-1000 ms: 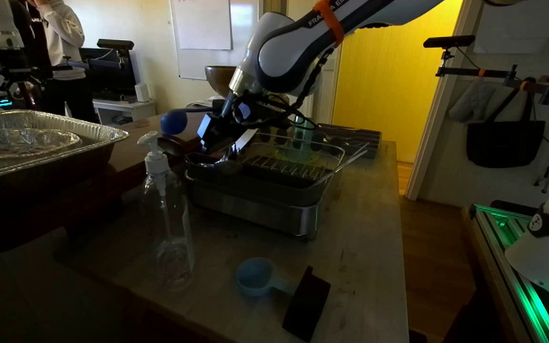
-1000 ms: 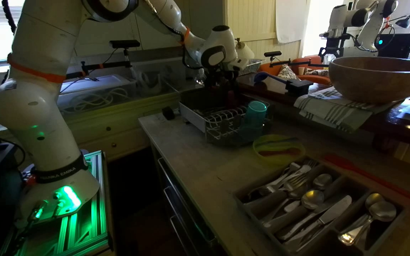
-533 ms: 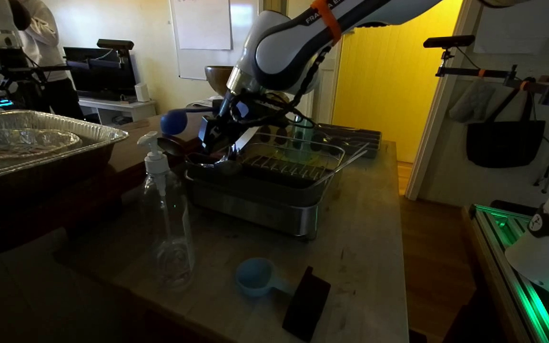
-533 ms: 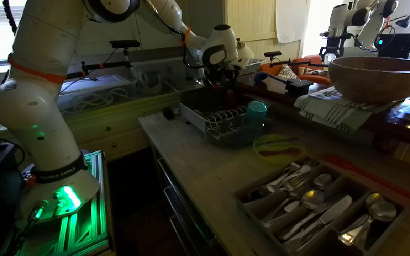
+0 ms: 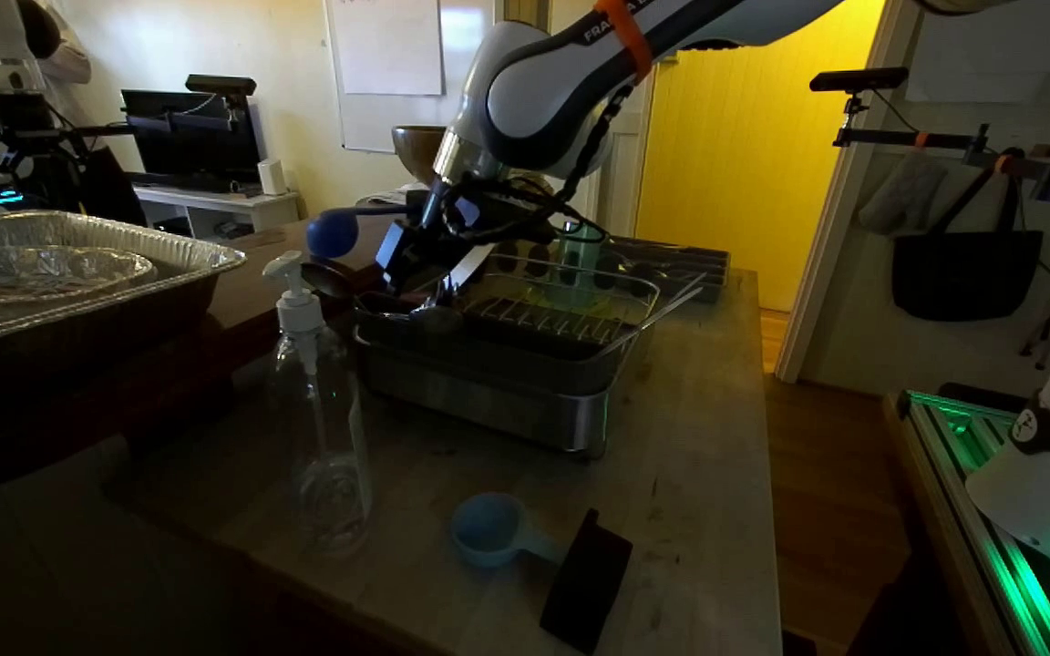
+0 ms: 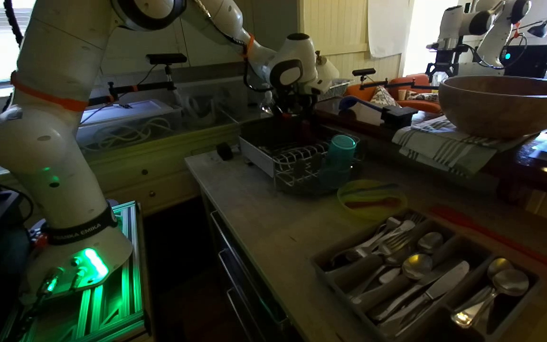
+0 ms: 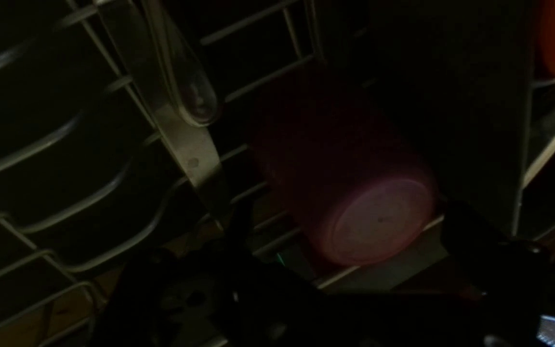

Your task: Move the purple cup to the right.

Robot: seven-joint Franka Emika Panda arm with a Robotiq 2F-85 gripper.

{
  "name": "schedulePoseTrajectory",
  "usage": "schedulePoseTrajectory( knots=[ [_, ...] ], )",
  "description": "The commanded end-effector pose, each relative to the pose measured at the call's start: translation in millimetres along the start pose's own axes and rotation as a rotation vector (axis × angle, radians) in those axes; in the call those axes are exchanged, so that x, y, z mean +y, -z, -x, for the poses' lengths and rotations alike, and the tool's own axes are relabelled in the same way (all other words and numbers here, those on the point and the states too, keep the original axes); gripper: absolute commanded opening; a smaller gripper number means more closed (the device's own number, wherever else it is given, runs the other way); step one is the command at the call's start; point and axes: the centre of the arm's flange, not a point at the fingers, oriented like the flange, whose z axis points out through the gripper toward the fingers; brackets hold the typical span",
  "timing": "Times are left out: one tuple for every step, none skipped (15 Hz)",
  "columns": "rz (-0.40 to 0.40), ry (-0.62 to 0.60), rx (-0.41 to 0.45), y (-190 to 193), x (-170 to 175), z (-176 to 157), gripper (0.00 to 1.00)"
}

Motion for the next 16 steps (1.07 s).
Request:
schedulePoseTrajectory(
  knots=[
    [-0.002,0.003,-0.059,-1,-2,-2,1.00],
    [0.001,0.005,-0.067,-1,-2,-1,1.00],
    [0.002,0.003,-0.073,-1,-2,-1,0.78],
    [0.004,0.001,-0.080,-1,-2,-1,0.75],
    [0.006,0.002,-0.084,-1,-2,-1,0.66],
    [0.008,0.002,-0.086,-1,-2,-1,0.58],
    [0.009,0.004,-0.083,0,-2,-1,0.51],
    [0.007,0.005,-0.080,2,-2,-2,0.47],
    [0.008,0.007,-0.077,2,-2,-2,0.47],
    [0.008,0.009,-0.075,3,-1,-2,0.46],
    [0.005,0.013,-0.074,5,-1,-2,0.46],
    [0.003,0.018,-0.072,8,0,-2,0.46],
    [-0.002,0.027,-0.067,13,2,-1,0.46],
    [-0.009,0.039,-0.062,17,3,-1,0.46],
    [-0.016,0.055,-0.051,24,5,-1,0.46],
    [-0.027,0.082,-0.047,32,8,-1,0.46]
  ],
)
